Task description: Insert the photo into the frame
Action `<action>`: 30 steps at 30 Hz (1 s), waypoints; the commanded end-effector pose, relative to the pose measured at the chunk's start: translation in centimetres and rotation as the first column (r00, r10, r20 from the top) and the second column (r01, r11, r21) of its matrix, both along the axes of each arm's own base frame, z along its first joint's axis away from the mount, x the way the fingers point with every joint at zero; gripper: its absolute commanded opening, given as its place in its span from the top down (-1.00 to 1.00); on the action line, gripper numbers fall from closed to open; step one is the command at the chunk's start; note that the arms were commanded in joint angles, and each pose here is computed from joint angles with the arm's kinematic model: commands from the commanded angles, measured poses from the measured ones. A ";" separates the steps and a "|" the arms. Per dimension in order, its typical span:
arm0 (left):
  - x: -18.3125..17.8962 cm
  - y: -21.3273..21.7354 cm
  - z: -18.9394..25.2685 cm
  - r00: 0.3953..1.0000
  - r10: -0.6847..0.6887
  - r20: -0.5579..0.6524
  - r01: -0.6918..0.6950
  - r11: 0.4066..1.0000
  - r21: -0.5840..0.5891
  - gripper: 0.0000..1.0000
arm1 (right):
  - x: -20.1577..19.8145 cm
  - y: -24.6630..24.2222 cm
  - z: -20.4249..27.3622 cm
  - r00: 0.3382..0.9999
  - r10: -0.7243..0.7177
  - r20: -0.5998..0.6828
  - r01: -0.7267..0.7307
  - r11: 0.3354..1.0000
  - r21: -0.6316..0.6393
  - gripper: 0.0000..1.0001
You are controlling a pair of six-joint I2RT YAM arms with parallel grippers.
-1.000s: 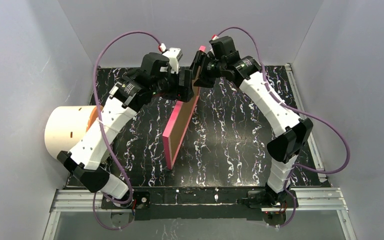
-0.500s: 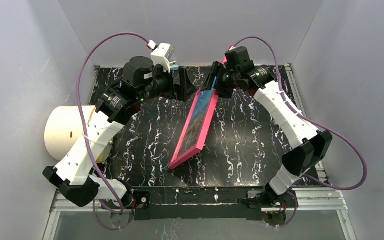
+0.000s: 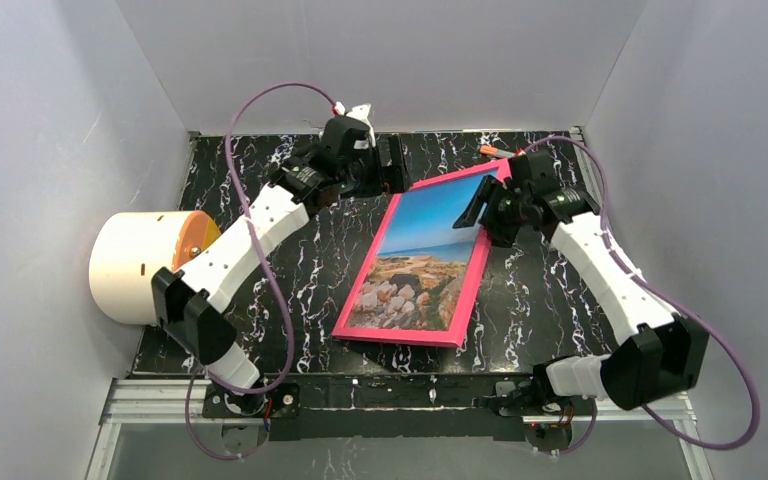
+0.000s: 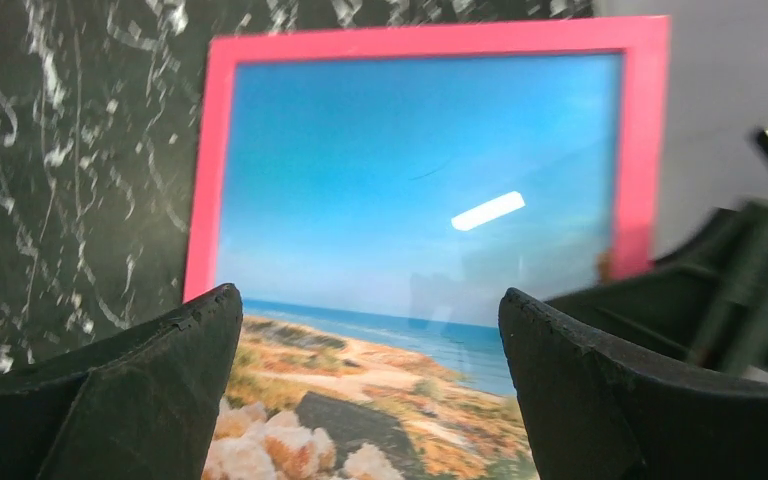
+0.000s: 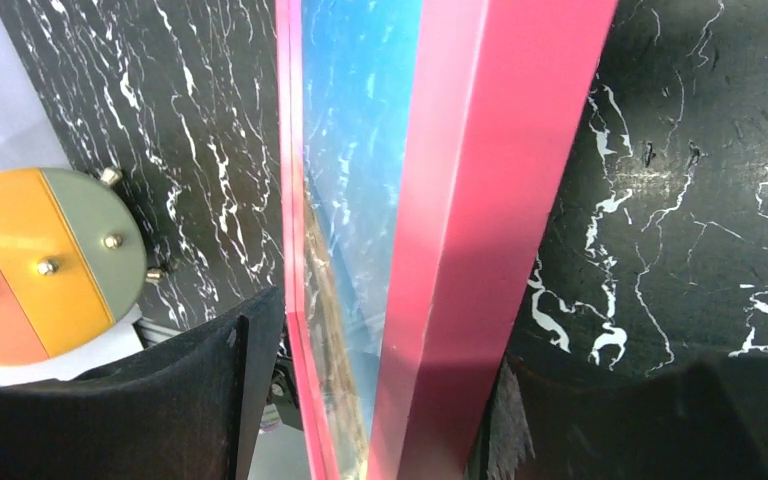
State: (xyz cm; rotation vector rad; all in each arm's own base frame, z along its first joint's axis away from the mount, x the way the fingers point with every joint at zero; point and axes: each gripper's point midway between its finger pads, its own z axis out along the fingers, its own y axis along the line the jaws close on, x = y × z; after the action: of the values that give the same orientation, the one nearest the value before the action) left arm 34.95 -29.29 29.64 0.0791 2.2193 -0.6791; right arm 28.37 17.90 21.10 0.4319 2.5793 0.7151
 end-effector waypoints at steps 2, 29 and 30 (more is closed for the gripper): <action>0.3 4.0 -5.3 0.983 0.114 -0.142 -0.101 0.990 0.095 -0.97 | 1.0 1.3 2.5 0.962 0.106 0.251 -0.150 0.975 0.166 -0.39; 0.2 15.9 -24.8 0.810 0.346 -0.474 -0.137 0.897 0.421 -0.96 | 9.1 0.1 -11.3 0.989 0.128 0.078 -0.144 0.960 0.242 -0.73; 0.1 15.8 -25.0 0.809 0.340 -0.480 -0.129 0.899 0.419 -0.96 | 9.4 -0.3 -11.9 0.992 0.111 0.057 -0.120 0.970 0.213 -0.74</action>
State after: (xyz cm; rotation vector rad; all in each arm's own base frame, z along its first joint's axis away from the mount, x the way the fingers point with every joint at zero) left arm 35.65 -13.73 5.17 -0.2637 2.8015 -0.1512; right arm 35.24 18.02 8.16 0.3427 2.5390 1.1359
